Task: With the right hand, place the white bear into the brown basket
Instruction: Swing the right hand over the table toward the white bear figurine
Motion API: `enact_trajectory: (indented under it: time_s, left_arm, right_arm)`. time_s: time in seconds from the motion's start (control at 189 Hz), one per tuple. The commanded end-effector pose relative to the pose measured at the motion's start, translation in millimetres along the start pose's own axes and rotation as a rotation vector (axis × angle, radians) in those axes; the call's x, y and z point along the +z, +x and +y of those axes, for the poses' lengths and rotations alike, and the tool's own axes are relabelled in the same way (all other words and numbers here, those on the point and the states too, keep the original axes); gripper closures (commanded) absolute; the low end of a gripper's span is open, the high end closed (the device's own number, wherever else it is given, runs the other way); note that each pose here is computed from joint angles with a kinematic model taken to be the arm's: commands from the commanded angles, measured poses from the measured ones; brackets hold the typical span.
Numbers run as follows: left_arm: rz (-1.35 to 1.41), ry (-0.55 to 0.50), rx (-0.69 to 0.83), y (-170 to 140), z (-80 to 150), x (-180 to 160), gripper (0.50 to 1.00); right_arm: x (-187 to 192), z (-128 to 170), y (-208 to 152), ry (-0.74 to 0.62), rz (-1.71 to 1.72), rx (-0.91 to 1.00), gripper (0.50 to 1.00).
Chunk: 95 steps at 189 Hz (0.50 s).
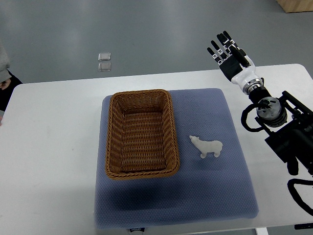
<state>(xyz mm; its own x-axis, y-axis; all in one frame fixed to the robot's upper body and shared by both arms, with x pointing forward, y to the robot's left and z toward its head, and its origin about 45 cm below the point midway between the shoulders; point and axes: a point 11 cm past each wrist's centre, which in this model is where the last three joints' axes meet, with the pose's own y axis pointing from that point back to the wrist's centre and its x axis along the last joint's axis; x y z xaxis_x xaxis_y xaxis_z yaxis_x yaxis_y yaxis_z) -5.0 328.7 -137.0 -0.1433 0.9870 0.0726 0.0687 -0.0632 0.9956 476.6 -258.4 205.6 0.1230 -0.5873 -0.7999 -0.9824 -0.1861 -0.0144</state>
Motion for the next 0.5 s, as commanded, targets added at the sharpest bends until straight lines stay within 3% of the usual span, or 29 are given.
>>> enact_trajectory:
  time_s: [0.0, 0.349, 0.497]
  left_arm:
    - [-0.01, 0.002, 0.002, 0, 0, -1, 0.5]
    - [-0.014, -0.006, -0.01, -4, 0, 0, 0.5]
    - [-0.015, -0.004, -0.012, -4, 0, 1, 0.5]
  right_arm:
    - [0, 0, -1, -0.001, 0.001, -0.002, 0.576]
    - [-2, -3, -19, -0.044, 0.162, -0.076, 0.576]
    - [-12, -5, -46, -0.166, 0.428, -0.187, 0.576]
